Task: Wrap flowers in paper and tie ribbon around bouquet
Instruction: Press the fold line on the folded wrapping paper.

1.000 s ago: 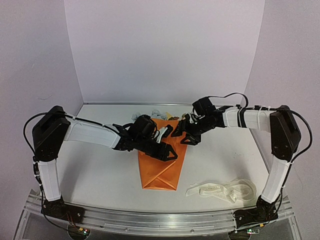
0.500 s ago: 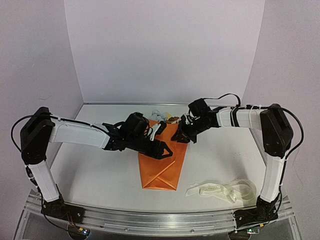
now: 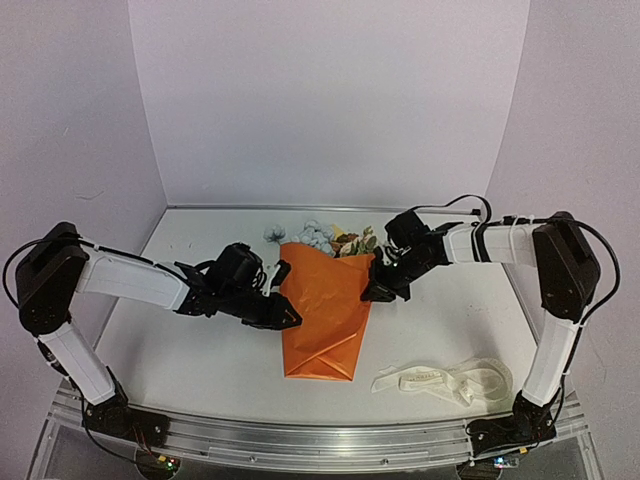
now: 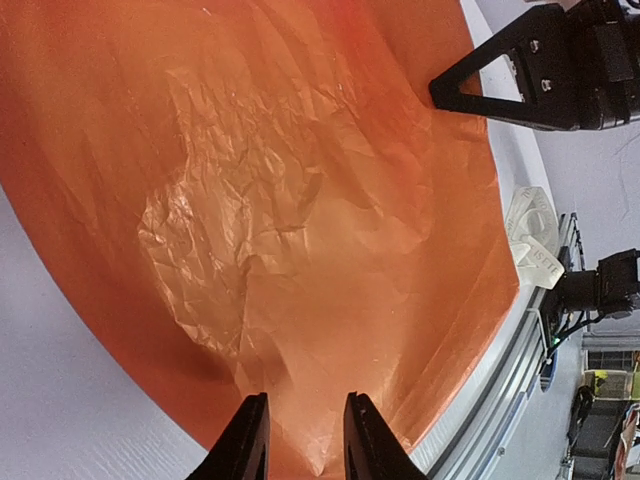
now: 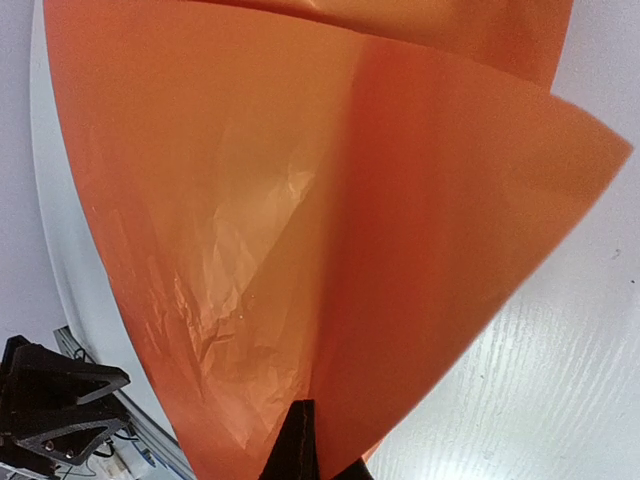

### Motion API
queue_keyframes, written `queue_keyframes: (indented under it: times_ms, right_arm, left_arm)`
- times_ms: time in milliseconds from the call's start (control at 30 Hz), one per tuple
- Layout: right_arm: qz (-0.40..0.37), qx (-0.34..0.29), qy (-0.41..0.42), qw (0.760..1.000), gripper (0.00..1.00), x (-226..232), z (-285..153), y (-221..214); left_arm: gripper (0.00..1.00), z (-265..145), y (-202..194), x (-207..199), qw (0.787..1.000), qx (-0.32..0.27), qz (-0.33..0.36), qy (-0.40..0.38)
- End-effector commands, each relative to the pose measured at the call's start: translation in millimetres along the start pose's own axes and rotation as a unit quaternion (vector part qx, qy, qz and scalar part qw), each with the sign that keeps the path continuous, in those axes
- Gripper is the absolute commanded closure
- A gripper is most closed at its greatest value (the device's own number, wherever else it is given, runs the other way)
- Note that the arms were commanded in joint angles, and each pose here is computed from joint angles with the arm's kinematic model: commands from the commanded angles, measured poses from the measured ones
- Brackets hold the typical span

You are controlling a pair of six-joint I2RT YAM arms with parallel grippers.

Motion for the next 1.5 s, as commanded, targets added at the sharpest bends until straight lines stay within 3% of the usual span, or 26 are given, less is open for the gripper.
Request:
queue_keyframes:
  times_ms: [0,333,467,633,767,900,1067,1467]
  right_arm:
    - [-0.024,-0.016,-0.021,0.999,1.00,4,-9,13]
    - [-0.023,-0.015,-0.048,0.998,0.97,0,-3,24]
    - [-0.021,-0.008,-0.049,0.999,0.80,3,-15,16]
    - [-0.035,-0.001,-0.042,0.998,0.67,15,-43,-12]
    - [-0.057,0.026,-0.023,0.998,0.69,36,-46,-47]
    - [-0.061,0.062,0.001,0.996,0.82,56,-28,-75]
    - [-0.050,0.093,0.022,0.994,0.90,73,5,-97]
    - [0.008,0.093,0.053,0.994,0.95,74,64,-111]
  left_arm:
    - [0.75,12,0,-4,1.000,-0.003,-0.001,-0.028]
    - [0.80,35,-23,12,0.999,0.035,-0.022,-0.025]
    - [0.80,35,-24,12,0.999,0.037,-0.022,-0.028]
    - [0.80,36,-24,8,0.998,0.040,-0.023,-0.037]
    - [0.80,35,-26,2,0.998,0.042,-0.022,-0.047]
    - [0.80,36,-29,-1,0.997,0.047,-0.021,-0.055]
    - [0.81,37,-31,-2,0.997,0.052,-0.019,-0.057]
    - [0.82,36,-42,1,0.996,0.066,-0.010,-0.052]
Point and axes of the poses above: each gripper's point midway between its finger pads, its own z axis out along the fingers, its own x axis along the line the jaws close on, y = z × x, the point moved 2 cm from there along -z, back along the fingers, and after that the axes turned 2 degrees about z, right-handed, at the moved point
